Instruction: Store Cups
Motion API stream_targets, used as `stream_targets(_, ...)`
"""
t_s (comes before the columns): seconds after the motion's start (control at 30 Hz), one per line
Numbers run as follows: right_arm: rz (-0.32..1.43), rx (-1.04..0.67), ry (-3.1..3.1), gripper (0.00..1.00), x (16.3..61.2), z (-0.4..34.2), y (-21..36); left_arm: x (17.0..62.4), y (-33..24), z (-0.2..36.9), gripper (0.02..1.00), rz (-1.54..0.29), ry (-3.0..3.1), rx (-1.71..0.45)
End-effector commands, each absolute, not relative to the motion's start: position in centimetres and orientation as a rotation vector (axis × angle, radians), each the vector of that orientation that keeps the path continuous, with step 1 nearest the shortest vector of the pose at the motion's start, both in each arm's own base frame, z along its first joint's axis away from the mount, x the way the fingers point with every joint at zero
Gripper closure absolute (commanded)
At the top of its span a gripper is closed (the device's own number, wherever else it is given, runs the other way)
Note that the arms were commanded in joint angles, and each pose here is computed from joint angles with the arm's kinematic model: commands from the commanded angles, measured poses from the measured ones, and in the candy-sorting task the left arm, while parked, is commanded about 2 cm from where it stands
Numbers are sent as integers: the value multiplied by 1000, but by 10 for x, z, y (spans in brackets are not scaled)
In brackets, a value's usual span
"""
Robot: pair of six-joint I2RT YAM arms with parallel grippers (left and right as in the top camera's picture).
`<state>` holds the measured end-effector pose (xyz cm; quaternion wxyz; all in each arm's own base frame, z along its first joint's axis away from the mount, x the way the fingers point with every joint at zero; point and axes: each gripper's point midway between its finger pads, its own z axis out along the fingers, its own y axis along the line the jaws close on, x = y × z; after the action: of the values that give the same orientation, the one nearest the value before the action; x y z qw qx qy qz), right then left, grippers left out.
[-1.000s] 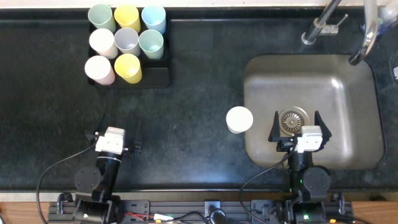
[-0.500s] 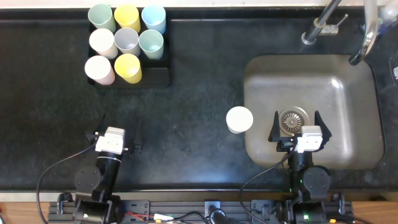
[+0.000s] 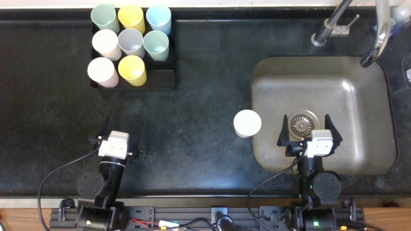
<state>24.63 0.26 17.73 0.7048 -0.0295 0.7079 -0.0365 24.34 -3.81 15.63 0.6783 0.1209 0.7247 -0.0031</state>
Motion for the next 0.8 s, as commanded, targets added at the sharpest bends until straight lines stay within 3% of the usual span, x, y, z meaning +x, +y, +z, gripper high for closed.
stream_targets(0.03, -78, -59, 1576, 5, 247, 173, 2, 243, -36, 157, 18, 14, 1624, 274)
stream_targets(0.17, -78, -59, 1568, 3, 246, 177, 2, 243, -36, 157, 18, 13, 1624, 274)
stream_targets(0.4, -58, -79, 1636, 5, 225, 232, 5, 243, -36, 157, 18, 14, 1624, 274)
stream_targets(0.57, -62, -109, 2004, 3, 210, 239, 4, 243, -36, 157, 18, 13, 1624, 274)
stream_targets(0.7, -54, -151, 2240, 3, 223, 257, 9, 243, -36, 157, 18, 14, 1624, 274)
stream_targets(0.8, -38, -224, 2440, 5, 232, 251, 19, 243, -36, 157, 20, 13, 1624, 274)
